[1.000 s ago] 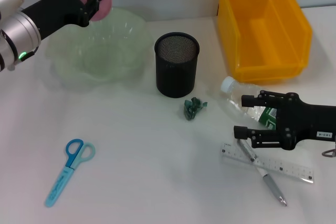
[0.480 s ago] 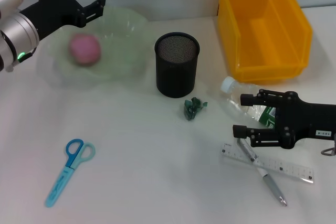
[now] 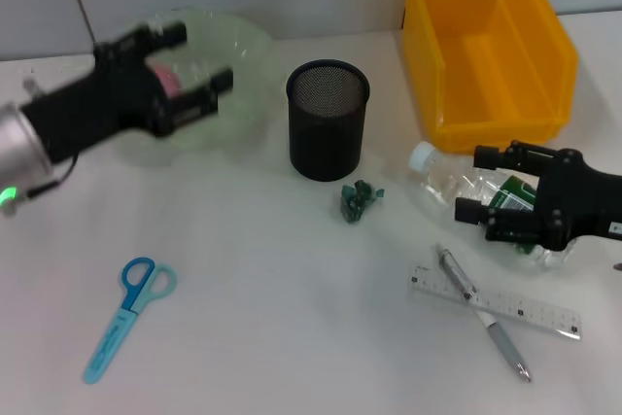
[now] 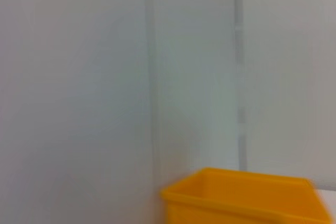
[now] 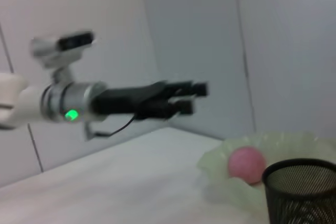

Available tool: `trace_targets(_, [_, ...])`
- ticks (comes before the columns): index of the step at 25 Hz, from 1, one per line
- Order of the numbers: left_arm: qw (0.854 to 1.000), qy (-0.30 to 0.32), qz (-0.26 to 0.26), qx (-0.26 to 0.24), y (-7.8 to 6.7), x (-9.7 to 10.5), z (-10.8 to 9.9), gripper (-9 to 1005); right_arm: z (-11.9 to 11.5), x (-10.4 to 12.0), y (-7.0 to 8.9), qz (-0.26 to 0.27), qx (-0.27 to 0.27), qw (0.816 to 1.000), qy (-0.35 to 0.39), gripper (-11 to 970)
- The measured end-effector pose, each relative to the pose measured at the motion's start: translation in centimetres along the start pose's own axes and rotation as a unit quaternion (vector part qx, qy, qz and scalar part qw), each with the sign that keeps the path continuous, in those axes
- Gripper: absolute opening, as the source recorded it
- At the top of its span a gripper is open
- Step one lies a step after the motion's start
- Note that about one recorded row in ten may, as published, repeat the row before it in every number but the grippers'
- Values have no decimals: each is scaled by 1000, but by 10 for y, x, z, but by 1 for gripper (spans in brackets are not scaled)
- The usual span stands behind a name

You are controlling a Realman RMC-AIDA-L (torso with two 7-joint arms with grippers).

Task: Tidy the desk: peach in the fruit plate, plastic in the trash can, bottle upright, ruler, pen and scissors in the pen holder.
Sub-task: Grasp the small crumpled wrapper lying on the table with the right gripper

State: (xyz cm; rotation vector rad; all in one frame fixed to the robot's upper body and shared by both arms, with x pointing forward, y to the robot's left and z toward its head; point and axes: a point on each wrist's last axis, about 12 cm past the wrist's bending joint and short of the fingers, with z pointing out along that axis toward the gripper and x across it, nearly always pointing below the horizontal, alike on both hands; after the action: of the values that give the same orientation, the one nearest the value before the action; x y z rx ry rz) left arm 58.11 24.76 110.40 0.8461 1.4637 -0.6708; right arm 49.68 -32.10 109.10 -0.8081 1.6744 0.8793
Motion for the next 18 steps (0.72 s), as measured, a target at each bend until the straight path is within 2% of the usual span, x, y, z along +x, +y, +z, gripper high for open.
trace_targets(4, [999,11,-29,25,-19,17,-17,798,-4,0,-1,11,9,1000,-5,822])
trace_targets(8, [998,35,-39,45,-40,37,-28,798,-5,-8,-6,39,16,999,25,822])
trace_targets(13, [995,58,-42,75,-58,49,-29,798,9,-39,-22,96,39,987,124,822])
trace_targets(15, [993,61,-40,89,-63,51,-31,798,27,-66,-23,116,36,975,183,822])
trace_targets(16, [993,61,-40,89,-63,51,-31,798,27,-66,-23,116,36,975,183,822])
trace_targets(18, [993,62,-37,98,-66,52,-31,798,39,-80,-22,120,44,968,216,822])
